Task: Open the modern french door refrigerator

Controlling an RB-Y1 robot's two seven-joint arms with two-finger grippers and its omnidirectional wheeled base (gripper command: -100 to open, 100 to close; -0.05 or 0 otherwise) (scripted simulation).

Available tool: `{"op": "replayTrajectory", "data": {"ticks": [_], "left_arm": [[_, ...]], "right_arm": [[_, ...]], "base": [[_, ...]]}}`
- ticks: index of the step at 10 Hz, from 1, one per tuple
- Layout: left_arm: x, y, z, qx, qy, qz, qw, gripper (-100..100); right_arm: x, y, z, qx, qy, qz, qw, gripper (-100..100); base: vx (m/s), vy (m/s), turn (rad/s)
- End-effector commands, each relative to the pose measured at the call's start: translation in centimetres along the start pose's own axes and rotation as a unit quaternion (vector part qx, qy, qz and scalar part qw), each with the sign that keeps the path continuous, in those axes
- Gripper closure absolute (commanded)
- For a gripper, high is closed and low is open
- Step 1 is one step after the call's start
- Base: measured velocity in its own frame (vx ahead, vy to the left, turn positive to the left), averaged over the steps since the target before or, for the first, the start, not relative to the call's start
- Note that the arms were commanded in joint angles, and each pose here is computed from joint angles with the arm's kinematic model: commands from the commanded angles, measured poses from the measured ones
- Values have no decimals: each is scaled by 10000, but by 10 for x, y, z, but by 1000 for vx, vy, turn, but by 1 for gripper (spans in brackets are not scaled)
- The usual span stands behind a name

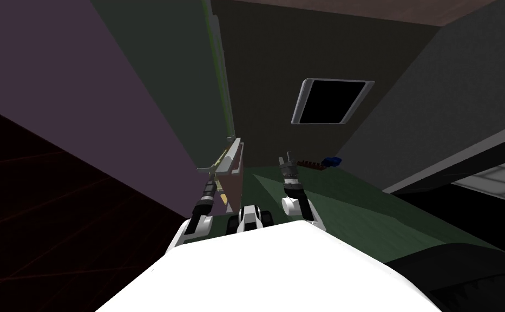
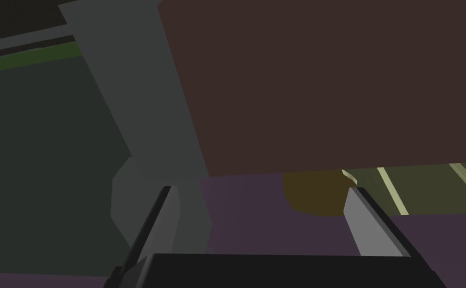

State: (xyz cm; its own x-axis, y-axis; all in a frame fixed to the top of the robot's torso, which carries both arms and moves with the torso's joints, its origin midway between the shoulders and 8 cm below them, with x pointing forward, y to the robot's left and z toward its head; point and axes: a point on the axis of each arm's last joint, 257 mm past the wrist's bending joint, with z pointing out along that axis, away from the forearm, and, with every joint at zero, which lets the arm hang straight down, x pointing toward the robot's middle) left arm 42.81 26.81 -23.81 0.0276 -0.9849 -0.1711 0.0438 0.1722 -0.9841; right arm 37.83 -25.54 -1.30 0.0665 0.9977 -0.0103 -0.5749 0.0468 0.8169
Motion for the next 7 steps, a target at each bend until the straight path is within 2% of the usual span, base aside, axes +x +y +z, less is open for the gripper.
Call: {"op": "replayTrajectory", "data": {"ticks": [1,2,3,4,7], "left_arm": [[11,23,2,-296,56,-53,9995,-100],[14,27,2,-352,57,-84,9993,-100],[11,11,5,-131,39,-70,9999,-100],[7,1,5,-74,10,-32,10000,-100],[2,-2,2,-58,-24,-3,10000,-100]], "right_arm": [[0,0,0,0,0,0,10000,0],[0,0,0,1,0,-1,10000,0],[0,0,0,1,0,-2,10000,0],[0,0,0,1,0,-2,10000,0],[0,0,0,2,0,-2,10000,0]], "base": [[5,-48,-7],[-4,-21,-11],[-54,-8,49],[-31,-17,73],[28,-13,53]]}}
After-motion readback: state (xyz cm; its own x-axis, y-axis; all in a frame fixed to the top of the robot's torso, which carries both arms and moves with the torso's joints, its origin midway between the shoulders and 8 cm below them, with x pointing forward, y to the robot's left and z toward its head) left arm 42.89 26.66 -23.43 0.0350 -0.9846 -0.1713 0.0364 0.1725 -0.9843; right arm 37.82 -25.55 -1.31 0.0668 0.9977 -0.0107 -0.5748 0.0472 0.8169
